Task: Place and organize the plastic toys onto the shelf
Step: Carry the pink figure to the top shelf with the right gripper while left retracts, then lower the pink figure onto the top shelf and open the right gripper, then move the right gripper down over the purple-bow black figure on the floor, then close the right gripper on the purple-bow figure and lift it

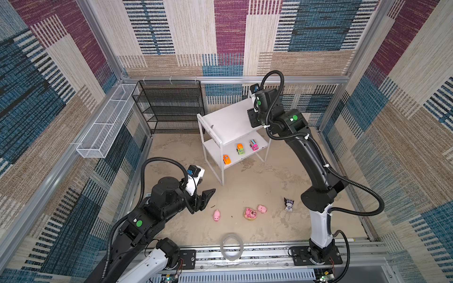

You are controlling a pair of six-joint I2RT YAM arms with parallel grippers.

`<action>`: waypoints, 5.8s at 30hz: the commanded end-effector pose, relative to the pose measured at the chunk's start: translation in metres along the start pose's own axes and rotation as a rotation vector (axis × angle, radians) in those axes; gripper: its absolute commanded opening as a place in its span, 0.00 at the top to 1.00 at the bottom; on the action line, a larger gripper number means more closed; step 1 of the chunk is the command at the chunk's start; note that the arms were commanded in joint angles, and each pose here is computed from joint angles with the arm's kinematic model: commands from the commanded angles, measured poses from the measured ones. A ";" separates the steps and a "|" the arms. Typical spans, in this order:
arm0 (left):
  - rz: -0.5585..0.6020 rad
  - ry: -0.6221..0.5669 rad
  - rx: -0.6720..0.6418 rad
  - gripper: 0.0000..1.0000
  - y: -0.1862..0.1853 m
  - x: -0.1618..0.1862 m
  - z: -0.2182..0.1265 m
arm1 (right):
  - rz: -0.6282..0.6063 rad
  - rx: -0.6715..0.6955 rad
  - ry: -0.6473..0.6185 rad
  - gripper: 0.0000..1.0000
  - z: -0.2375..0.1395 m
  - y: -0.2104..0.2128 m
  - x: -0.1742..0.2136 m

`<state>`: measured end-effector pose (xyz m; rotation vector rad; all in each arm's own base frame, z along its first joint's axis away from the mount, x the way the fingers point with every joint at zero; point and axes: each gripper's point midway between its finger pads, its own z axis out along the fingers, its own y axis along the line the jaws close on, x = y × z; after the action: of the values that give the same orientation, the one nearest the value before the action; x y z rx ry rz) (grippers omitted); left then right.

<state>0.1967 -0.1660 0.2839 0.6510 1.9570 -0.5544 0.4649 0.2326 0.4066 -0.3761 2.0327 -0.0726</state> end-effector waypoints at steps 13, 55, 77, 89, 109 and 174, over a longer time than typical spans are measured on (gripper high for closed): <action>0.023 0.029 0.008 0.26 -0.001 0.005 0.005 | 0.048 0.034 0.037 0.54 0.007 -0.017 0.010; 0.022 0.042 0.015 0.26 -0.001 0.007 0.008 | 0.045 0.104 0.047 0.37 0.016 -0.032 0.014; 0.018 0.055 0.014 0.26 0.001 0.008 0.012 | 0.050 0.086 -0.030 0.29 0.020 -0.031 -0.007; 0.009 0.054 0.020 0.26 0.001 0.007 0.012 | 0.110 0.027 -0.121 0.11 -0.025 -0.039 -0.032; -0.003 0.077 0.132 0.25 -0.017 0.009 0.017 | 0.514 -0.035 0.312 0.00 -0.092 -0.029 0.260; -0.172 0.256 0.268 0.16 -0.074 0.003 0.068 | 0.151 -0.634 -0.353 0.63 -0.152 0.103 0.266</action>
<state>0.1820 -0.2575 0.2573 0.8313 2.2032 -0.9286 0.1974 0.2256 0.2051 -0.5174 1.8035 0.6954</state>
